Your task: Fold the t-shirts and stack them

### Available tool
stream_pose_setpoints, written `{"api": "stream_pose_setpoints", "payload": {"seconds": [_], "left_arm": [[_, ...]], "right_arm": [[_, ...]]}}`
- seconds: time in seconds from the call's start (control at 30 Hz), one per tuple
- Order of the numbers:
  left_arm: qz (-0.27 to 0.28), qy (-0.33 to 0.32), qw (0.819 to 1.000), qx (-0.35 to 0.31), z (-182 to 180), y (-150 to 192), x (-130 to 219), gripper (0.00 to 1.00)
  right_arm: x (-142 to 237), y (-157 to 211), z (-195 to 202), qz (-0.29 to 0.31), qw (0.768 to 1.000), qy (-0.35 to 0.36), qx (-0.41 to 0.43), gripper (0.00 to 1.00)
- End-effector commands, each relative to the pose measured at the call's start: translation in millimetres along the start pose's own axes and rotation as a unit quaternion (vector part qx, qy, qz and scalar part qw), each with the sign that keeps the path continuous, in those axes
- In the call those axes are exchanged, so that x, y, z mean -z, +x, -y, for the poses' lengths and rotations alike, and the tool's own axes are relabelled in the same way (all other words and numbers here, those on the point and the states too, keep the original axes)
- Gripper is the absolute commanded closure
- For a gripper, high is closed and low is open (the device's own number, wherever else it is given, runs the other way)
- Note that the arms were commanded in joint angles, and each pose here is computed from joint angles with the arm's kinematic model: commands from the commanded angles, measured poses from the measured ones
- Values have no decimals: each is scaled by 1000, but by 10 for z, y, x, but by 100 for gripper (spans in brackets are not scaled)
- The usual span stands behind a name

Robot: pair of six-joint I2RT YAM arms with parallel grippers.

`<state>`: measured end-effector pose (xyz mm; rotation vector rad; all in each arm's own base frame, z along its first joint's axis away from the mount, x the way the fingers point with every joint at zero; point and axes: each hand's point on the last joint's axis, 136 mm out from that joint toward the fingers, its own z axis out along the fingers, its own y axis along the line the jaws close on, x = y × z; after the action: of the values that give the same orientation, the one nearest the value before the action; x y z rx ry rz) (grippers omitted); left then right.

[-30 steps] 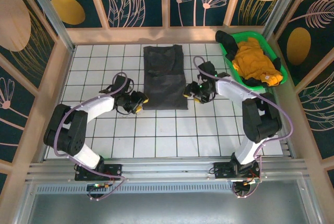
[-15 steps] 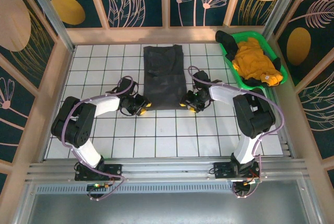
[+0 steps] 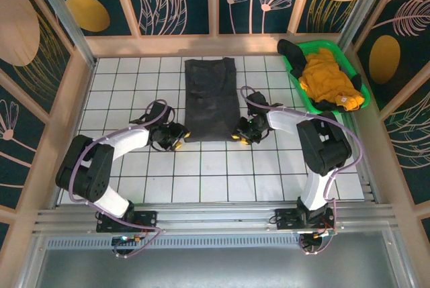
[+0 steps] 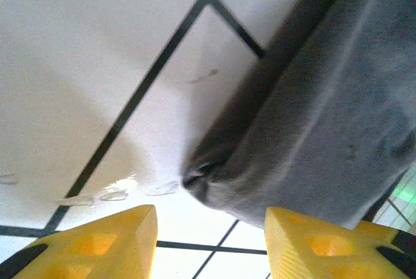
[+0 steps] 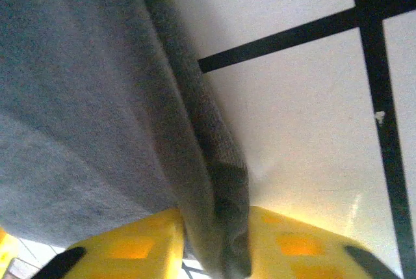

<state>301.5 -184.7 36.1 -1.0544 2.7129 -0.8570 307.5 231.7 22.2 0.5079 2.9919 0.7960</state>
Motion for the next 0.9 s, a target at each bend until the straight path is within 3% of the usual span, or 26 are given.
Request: {"api": "stream_pose_setpoints", "payload": {"seconds": [0.0, 0.13, 0.4, 0.53, 0.63, 0.87], "left_arm": [[-10, -7, 999, 30, -91, 43, -63, 53], [-14, -2, 1000, 28, -7, 14, -130, 55], [-21, 17, 999, 18, 278, -57, -355, 62], [0, 17, 1000, 5, 395, -156, -324, 75], [7, 2, 1000, -3, 355, -171, -293, 100], [-9, -6, 1000, -20, 105, 13, -132, 100]], "right_arm": [[-44, -26, -107, -4, 1000, -11, 1, 80], [-37, -37, -124, -3, 1000, -10, 3, 90], [-34, -25, -109, -3, 1000, -12, 0, 96], [-9, -35, -128, 2, 1000, -14, 1, 99], [31, -54, -139, 10, 1000, -13, 4, 100], [146, 23, -127, 15, 1000, -9, 21, 100]]}}
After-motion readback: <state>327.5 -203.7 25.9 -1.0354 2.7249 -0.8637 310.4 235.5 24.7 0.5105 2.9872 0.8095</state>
